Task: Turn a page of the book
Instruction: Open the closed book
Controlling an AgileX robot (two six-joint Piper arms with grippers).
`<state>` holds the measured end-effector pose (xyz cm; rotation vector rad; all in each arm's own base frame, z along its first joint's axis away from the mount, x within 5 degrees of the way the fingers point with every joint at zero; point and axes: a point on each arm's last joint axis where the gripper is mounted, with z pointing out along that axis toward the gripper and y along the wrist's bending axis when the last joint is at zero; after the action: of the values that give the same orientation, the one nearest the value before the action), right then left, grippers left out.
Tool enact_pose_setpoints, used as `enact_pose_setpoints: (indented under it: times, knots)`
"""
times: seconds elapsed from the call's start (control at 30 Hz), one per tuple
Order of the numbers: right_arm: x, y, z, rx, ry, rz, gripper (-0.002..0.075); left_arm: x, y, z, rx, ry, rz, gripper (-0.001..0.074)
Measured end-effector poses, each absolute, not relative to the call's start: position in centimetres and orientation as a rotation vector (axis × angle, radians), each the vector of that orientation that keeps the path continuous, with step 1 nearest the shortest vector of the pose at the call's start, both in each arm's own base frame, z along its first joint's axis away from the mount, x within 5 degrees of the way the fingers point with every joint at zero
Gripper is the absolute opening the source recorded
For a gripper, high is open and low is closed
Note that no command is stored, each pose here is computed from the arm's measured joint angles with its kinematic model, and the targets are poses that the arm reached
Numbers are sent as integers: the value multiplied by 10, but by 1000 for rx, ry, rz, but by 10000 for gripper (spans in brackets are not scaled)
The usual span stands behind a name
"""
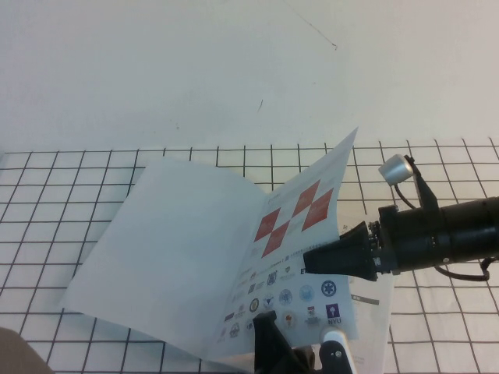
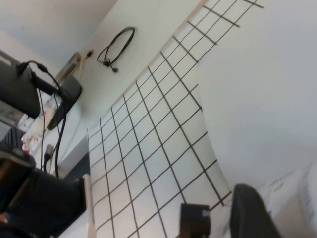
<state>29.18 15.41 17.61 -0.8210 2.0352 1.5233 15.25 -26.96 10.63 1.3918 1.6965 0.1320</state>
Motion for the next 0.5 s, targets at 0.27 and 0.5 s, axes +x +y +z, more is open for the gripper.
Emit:
enact_pose_setpoints:
  times: [0.27, 0.5]
  knots:
    - [275, 150, 209, -1005, 2003, 1445, 265, 153, -270, 107, 1327, 1739, 96, -2]
    - [258, 137, 238, -1102, 2157, 1210, 266, 153, -269, 107, 1279, 1773, 66, -2]
